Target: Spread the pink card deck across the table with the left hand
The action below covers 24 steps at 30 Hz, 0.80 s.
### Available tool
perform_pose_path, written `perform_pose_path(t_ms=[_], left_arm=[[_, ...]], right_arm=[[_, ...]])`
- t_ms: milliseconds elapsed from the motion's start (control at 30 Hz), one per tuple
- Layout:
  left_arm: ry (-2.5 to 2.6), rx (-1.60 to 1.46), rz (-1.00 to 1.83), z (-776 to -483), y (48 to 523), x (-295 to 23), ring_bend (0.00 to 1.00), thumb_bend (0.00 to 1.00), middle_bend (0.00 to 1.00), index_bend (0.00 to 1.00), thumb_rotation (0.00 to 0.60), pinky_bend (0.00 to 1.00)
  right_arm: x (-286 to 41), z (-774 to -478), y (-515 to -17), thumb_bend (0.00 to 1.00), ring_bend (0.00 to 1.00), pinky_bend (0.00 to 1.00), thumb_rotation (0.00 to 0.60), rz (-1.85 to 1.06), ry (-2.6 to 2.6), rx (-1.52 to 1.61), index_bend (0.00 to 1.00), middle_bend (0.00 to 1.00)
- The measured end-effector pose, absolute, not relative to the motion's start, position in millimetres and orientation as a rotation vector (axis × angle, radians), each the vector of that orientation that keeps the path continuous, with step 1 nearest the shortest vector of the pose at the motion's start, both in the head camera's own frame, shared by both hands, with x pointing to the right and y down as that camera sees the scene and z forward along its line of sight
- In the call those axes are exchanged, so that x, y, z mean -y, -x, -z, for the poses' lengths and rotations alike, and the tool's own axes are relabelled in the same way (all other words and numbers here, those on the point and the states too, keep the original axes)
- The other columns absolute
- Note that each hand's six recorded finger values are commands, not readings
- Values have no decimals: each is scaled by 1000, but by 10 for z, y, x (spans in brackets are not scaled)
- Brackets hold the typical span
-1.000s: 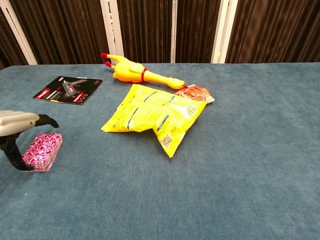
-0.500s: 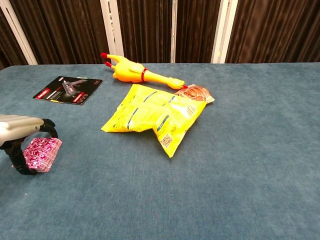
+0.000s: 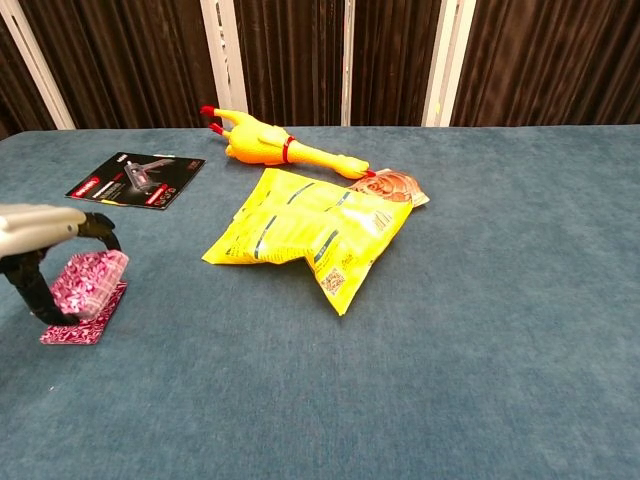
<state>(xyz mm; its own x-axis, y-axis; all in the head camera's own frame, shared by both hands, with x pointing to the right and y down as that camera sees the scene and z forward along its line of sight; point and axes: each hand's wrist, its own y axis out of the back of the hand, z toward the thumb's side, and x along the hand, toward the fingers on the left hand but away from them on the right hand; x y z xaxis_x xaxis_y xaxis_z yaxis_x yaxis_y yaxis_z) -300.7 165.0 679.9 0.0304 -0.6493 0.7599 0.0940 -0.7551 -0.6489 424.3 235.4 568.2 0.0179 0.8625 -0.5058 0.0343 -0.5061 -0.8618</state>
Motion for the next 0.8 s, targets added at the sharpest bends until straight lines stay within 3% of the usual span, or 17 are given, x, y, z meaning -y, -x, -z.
perform_pose_path(t_ms=[233,600,800], left_arm=[[1732,-586,1810,-6728,3237,-1594,0,458,0,439,600,0],[1689,-560,1916,-6866,3727,-1750,0,450,0,425,600,0],[1685,-530,1936,-6937,3846,-1839,0,348,0,278,600,0]], right_arm=[[-2357,-5684,-4243,362,0,28,600,-1566,1626,933,0,0],[-2360,-5687,-4239,362,0,27,600,-1569,1626,933,0,0],[-2363,-5687,-4240,363,0,28,600,-1570,1625,935,0,0]])
